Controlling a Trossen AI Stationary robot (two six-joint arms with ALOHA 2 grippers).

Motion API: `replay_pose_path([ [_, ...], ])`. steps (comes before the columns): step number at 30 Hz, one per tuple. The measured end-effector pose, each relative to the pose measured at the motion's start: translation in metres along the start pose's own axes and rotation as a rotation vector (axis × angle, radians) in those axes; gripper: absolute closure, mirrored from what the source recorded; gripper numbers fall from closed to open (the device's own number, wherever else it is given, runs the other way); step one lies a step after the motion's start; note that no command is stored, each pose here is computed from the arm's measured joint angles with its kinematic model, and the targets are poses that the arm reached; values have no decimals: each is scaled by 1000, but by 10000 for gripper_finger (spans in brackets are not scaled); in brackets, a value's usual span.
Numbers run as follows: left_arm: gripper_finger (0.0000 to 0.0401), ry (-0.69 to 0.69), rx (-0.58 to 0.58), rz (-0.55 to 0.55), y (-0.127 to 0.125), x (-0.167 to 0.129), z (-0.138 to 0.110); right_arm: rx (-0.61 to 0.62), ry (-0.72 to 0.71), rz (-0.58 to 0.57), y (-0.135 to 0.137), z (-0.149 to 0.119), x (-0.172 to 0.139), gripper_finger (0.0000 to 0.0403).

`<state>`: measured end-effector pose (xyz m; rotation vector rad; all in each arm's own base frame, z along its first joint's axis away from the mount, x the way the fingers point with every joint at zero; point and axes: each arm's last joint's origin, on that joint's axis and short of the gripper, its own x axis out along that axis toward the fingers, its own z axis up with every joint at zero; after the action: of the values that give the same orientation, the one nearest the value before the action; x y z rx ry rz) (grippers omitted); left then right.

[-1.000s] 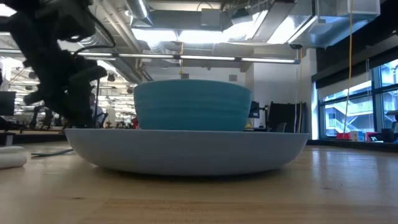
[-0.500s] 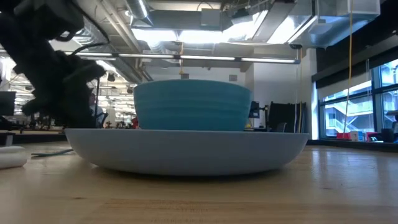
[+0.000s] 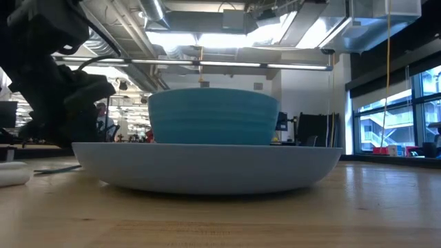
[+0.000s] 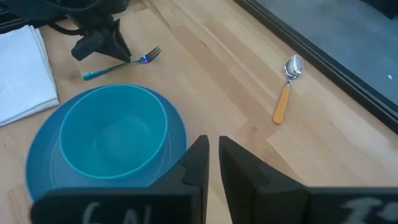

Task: Set table place
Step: Move the fork to the middle left of the table

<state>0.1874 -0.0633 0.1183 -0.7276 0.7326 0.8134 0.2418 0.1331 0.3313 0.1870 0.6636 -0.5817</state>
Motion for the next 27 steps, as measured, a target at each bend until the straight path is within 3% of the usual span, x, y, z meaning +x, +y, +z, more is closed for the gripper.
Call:
replay_pose_path([
  [13, 251, -11, 4, -38, -9, -2, 6, -94, -2, -3, 0, 0, 0, 361],
  [20, 256, -54, -30, -94, -29, -11, 15, -100, -2, -5, -1, 1, 1, 361],
  [27, 265, -51, -13, -57, -26, -11, 14, -43, 3, 3, 0, 0, 0, 361],
])
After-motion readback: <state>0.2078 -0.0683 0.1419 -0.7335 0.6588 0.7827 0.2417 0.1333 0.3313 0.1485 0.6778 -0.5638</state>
